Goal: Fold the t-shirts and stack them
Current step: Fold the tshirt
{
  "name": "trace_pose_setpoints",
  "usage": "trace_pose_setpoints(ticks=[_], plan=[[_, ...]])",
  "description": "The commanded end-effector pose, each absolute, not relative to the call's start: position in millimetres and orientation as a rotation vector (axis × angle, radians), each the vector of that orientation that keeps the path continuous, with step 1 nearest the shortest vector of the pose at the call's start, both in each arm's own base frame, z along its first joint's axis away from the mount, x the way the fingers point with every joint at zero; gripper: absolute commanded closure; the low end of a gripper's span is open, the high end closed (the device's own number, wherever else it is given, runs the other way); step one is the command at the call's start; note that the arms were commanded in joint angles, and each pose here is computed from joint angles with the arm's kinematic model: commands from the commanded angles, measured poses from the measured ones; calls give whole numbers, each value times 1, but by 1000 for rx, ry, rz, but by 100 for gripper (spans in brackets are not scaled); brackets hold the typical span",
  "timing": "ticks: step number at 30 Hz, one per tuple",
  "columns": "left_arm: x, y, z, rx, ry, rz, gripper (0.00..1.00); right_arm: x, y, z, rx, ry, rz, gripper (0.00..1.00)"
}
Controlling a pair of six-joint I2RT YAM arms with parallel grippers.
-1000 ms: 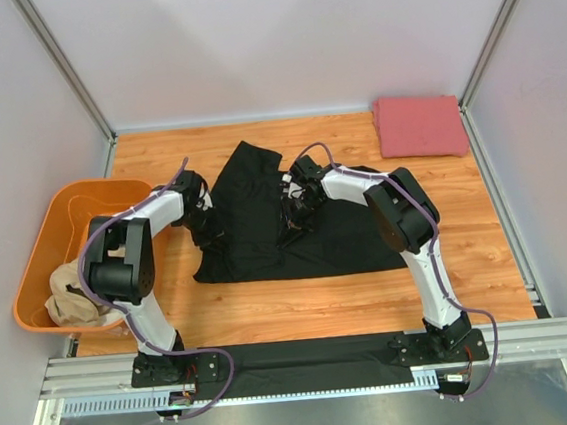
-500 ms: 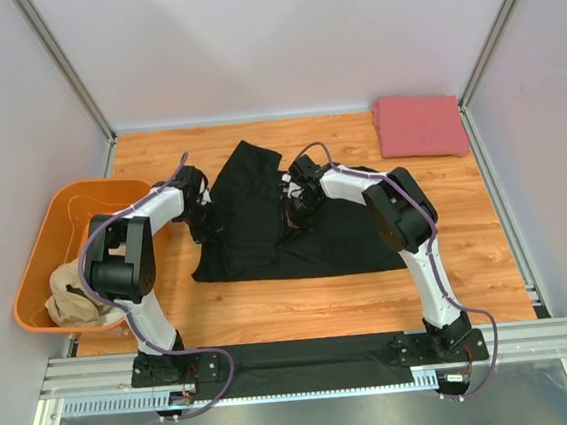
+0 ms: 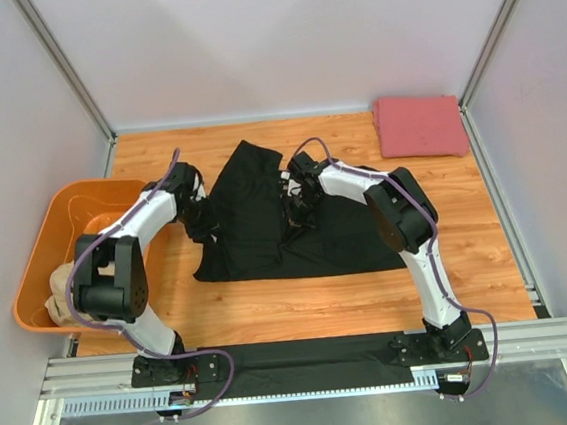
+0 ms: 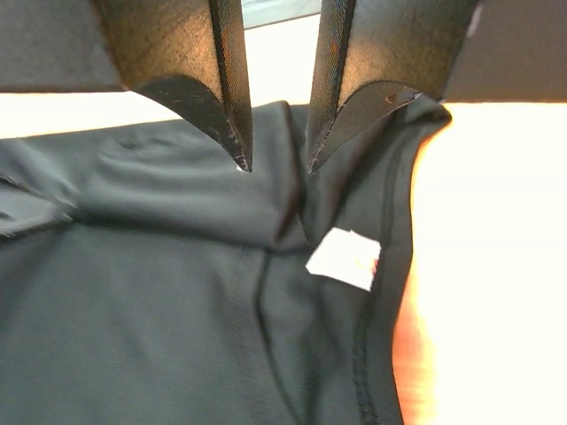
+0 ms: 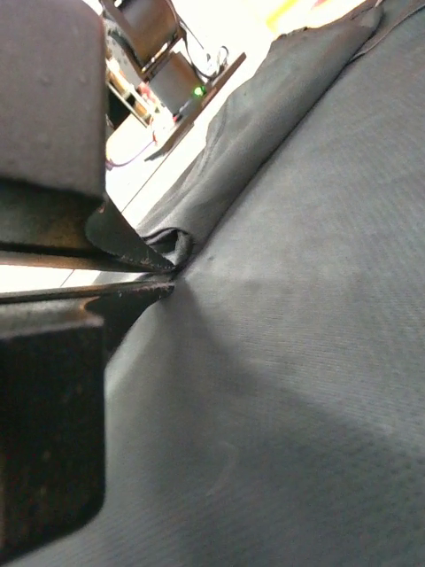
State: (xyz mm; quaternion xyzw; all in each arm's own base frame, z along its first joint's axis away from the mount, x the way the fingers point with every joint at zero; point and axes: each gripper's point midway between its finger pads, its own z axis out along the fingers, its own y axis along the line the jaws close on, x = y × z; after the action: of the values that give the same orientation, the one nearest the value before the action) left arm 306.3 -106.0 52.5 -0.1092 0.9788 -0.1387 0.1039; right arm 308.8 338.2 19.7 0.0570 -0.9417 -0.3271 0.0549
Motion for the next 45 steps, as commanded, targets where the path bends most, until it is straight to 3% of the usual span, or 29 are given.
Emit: trace_pose_setpoints(ticks=[1, 3, 9, 16, 23, 26, 29, 30, 36, 45], plan=[[305, -106, 91, -288, 2791, -442, 62, 321, 335, 63, 307, -2972, -996, 90], [302, -109, 104, -281, 2754, -481, 64, 318, 338, 73, 323, -2958, -1016, 89], [288, -133, 87, -298, 2762, -644, 86, 299, 361, 88, 386, -2913, -1077, 84], [274, -130, 44, -319, 2857, -527, 88, 272, 383, 61, 369, -2827, -1080, 84], [251, -105, 2, -291, 3033, -302, 88, 256, 353, 9, 363, -2849, -877, 84], [256, -101, 19, -235, 2995, -279, 88, 257, 347, 19, 393, -2882, -847, 84], [262, -105, 58, -190, 2875, -321, 76, 261, 342, 53, 428, -2949, -872, 81], [259, -108, 68, -176, 2865, -334, 70, 263, 337, 61, 424, -2970, -864, 76], [253, -141, 106, -143, 2762, -550, 67, 271, 266, 86, 208, -3101, -779, 59], [257, -163, 55, -180, 2854, -642, 72, 295, 122, 62, -389, -3229, -530, 56]])
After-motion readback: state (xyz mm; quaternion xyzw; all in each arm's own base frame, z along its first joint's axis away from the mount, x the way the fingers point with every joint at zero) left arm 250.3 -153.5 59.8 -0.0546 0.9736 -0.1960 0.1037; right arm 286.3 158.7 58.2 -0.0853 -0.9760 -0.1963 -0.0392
